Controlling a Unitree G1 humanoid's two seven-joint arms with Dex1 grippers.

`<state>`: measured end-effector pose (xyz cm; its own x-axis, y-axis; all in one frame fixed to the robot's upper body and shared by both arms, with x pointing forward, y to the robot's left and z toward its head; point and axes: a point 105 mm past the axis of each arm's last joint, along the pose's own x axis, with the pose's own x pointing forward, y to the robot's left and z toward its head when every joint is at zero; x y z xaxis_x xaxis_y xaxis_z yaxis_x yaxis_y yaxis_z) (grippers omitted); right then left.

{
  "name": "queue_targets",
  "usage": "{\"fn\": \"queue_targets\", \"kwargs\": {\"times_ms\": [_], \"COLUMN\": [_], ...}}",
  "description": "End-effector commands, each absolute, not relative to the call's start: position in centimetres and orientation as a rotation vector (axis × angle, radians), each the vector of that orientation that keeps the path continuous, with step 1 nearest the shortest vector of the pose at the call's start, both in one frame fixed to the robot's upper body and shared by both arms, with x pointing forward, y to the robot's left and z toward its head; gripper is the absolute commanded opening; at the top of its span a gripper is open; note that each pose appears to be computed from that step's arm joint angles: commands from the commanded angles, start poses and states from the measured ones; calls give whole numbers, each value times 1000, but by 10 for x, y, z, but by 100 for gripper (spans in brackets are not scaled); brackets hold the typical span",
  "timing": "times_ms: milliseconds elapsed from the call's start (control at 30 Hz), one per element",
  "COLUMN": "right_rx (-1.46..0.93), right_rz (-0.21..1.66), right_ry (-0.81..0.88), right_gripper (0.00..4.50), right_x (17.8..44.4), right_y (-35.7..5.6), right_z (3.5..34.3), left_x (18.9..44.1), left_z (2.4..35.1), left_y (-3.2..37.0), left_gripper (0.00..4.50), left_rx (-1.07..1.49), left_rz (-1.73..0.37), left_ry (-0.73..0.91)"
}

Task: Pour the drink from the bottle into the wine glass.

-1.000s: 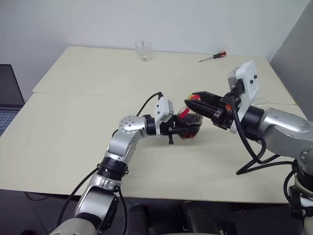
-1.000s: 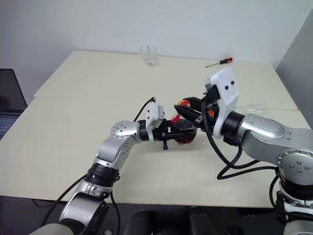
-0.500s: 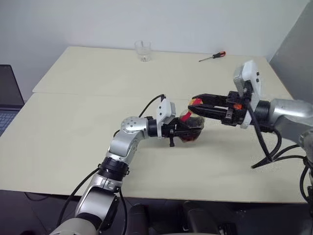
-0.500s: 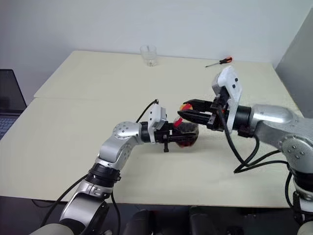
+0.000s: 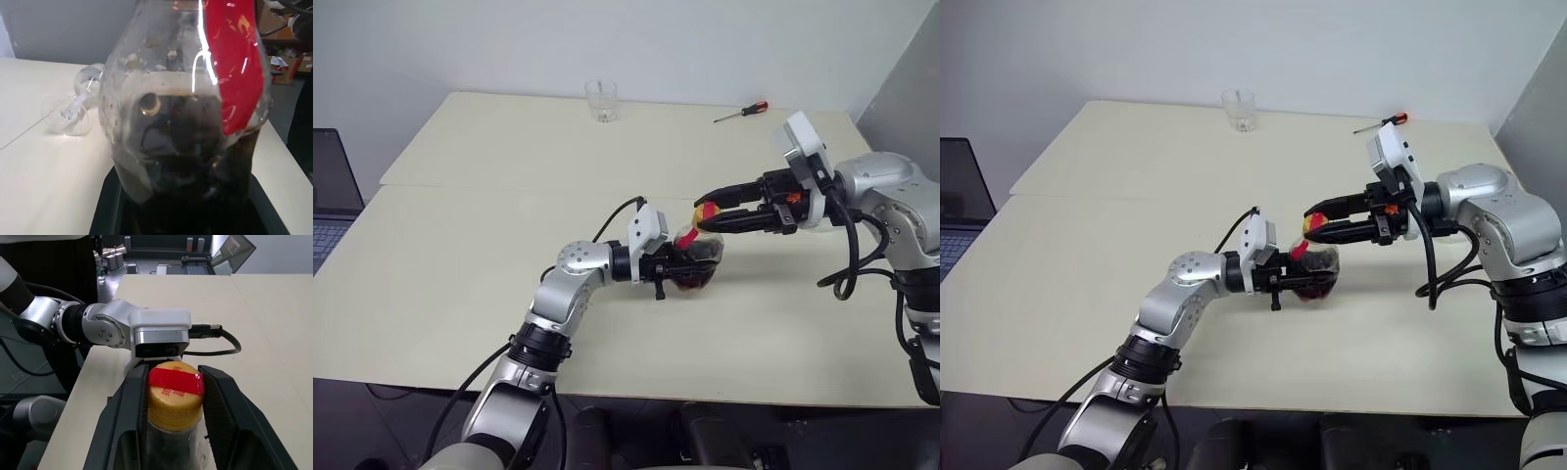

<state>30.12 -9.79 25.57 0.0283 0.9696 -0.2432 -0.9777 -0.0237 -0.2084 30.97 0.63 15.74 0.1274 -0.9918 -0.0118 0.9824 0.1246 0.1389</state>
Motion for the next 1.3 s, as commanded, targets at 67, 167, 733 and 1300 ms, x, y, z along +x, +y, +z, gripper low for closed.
{"fn": "queue_targets", "kwargs": {"times_ms": [67, 167, 733, 1300], "right_rx": [-394, -361, -180, -142], "right_rz": [1535, 1545, 1154, 508], "right_ry": [42, 23, -138, -111], "right_gripper": [225, 328, 450, 450], "right_x": [303, 298, 261, 280], "right_y": [-100, -100, -119, -97], "right_z": [259, 268, 312, 290], "left_x": [298, 298, 314, 333], "left_z": [194, 194, 187, 179], "left_y": [0, -1, 0, -9], "left_gripper": [101, 101, 101, 101], "left_rx": [125, 124, 131, 157], "left_rz": [-1482, -1485, -1401, -1295], "left_ry": [-255, -256, -232, -227]}}
